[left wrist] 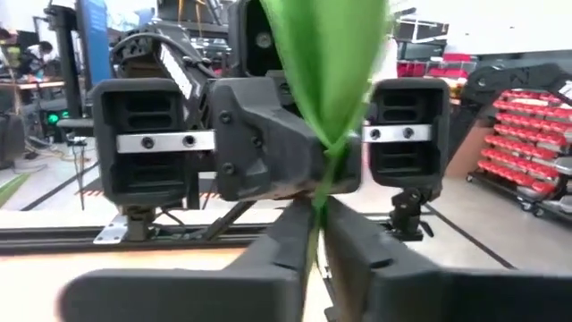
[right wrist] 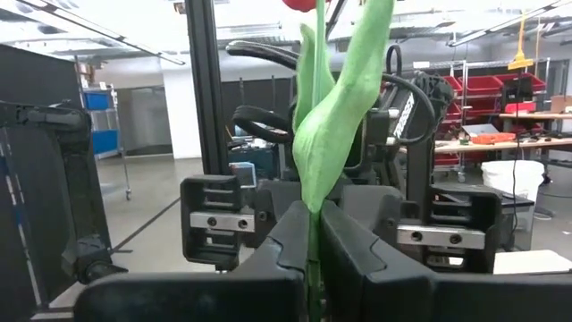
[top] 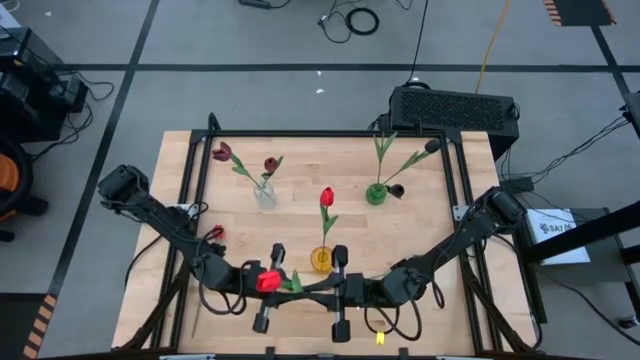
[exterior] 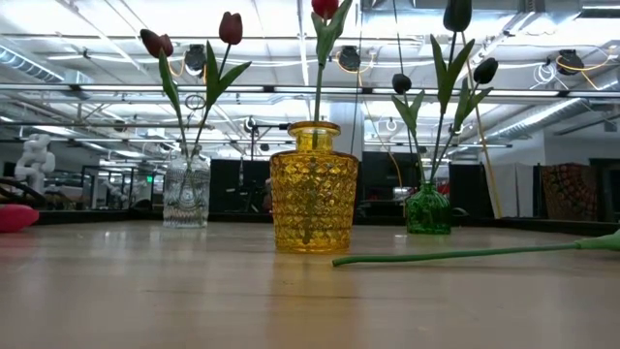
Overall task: Sort flowers into vase by color
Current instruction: Put the right red flower into the yellow vase
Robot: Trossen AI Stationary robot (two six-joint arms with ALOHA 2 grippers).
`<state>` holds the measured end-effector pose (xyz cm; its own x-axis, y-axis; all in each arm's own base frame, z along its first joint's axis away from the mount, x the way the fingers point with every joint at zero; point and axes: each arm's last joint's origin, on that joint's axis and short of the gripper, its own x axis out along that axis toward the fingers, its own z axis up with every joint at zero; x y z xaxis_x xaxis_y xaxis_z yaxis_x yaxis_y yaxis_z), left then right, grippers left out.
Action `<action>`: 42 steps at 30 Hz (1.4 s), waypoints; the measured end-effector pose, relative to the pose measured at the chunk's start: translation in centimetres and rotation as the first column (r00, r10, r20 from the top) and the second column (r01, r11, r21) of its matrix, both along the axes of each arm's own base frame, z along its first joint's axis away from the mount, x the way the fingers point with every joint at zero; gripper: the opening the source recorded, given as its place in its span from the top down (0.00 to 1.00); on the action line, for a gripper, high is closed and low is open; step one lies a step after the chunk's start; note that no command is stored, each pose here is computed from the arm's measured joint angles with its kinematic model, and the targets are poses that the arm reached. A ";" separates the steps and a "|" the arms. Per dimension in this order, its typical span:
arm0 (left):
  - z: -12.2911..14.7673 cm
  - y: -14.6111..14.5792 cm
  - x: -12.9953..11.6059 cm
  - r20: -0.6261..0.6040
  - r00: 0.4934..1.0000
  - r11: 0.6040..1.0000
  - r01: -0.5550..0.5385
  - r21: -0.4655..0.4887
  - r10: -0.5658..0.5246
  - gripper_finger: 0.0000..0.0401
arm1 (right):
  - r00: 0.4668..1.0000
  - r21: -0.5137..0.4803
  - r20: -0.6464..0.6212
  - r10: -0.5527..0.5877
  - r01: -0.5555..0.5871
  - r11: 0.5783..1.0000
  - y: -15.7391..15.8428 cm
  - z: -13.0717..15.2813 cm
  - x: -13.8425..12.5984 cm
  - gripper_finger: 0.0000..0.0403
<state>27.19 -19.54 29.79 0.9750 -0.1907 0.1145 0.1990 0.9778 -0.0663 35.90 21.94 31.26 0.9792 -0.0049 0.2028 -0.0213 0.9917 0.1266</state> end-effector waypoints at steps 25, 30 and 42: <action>0.7 1.6 -1.1 -0.241 0.970 0.994 0.037 0.108 -0.010 0.99 | 0.970 0.075 -0.242 0.025 -0.007 0.997 -0.9 -0.4 -0.9 0.51; 0.5 2.0 -0.9 -0.257 0.966 0.993 0.025 0.118 0.006 0.99 | 0.967 0.069 -0.254 0.019 -0.002 0.998 -1.1 -0.5 -0.8 0.52; 0.1 2.3 -0.4 -0.269 0.963 0.992 0.009 0.126 0.025 0.97 | 0.963 0.051 -0.269 -0.005 0.020 0.999 -1.7 -0.7 -0.5 0.72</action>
